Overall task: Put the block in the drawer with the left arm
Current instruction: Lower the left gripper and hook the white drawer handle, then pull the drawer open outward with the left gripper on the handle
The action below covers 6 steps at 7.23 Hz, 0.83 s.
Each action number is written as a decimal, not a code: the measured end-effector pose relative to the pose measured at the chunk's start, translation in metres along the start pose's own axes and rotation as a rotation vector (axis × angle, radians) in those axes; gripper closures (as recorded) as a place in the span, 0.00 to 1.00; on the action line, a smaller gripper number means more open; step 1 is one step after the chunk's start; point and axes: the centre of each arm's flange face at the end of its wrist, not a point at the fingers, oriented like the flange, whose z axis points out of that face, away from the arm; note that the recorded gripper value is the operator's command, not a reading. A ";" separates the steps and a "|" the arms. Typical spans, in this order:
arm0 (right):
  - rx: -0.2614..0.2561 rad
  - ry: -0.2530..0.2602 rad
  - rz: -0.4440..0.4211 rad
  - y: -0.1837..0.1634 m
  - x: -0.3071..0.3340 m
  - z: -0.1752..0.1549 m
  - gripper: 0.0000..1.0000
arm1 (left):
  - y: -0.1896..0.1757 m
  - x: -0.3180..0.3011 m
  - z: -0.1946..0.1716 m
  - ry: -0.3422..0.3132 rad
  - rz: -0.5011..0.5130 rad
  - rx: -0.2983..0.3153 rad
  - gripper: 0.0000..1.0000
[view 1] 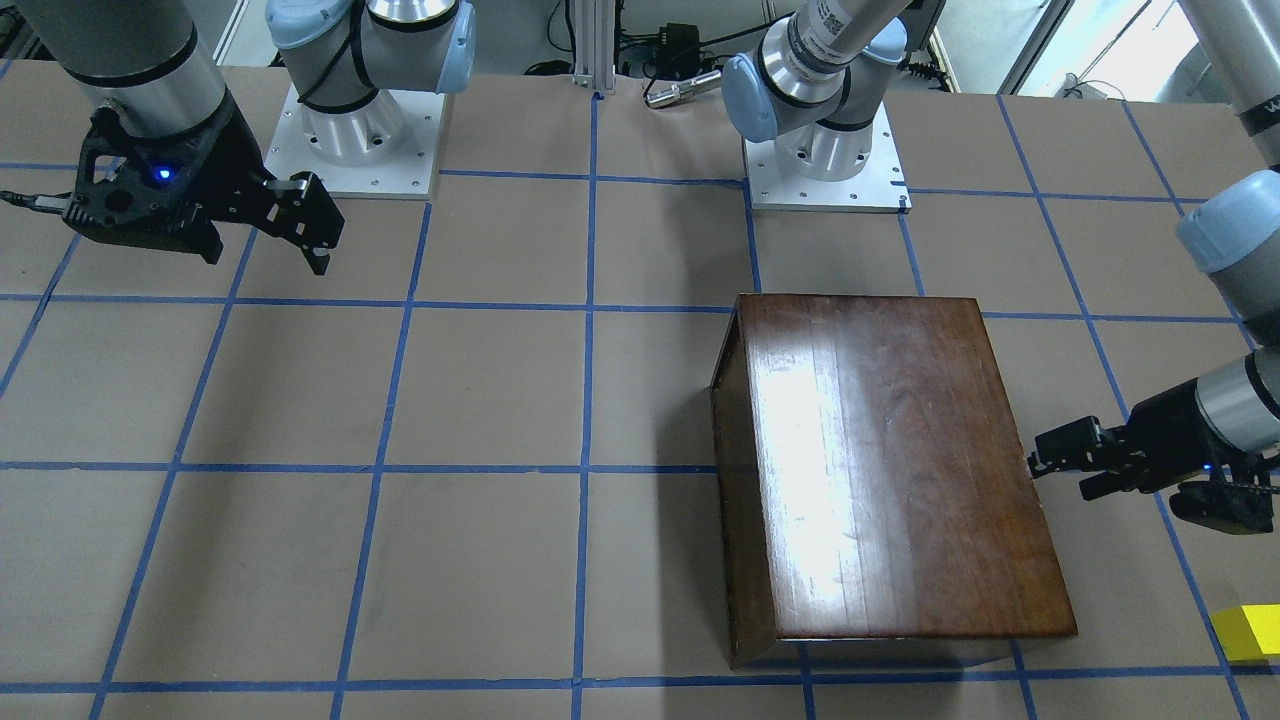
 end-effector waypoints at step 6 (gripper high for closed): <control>0.000 0.000 -0.001 0.000 0.000 0.000 0.00 | -0.002 -0.005 0.013 0.013 -0.009 -0.018 0.00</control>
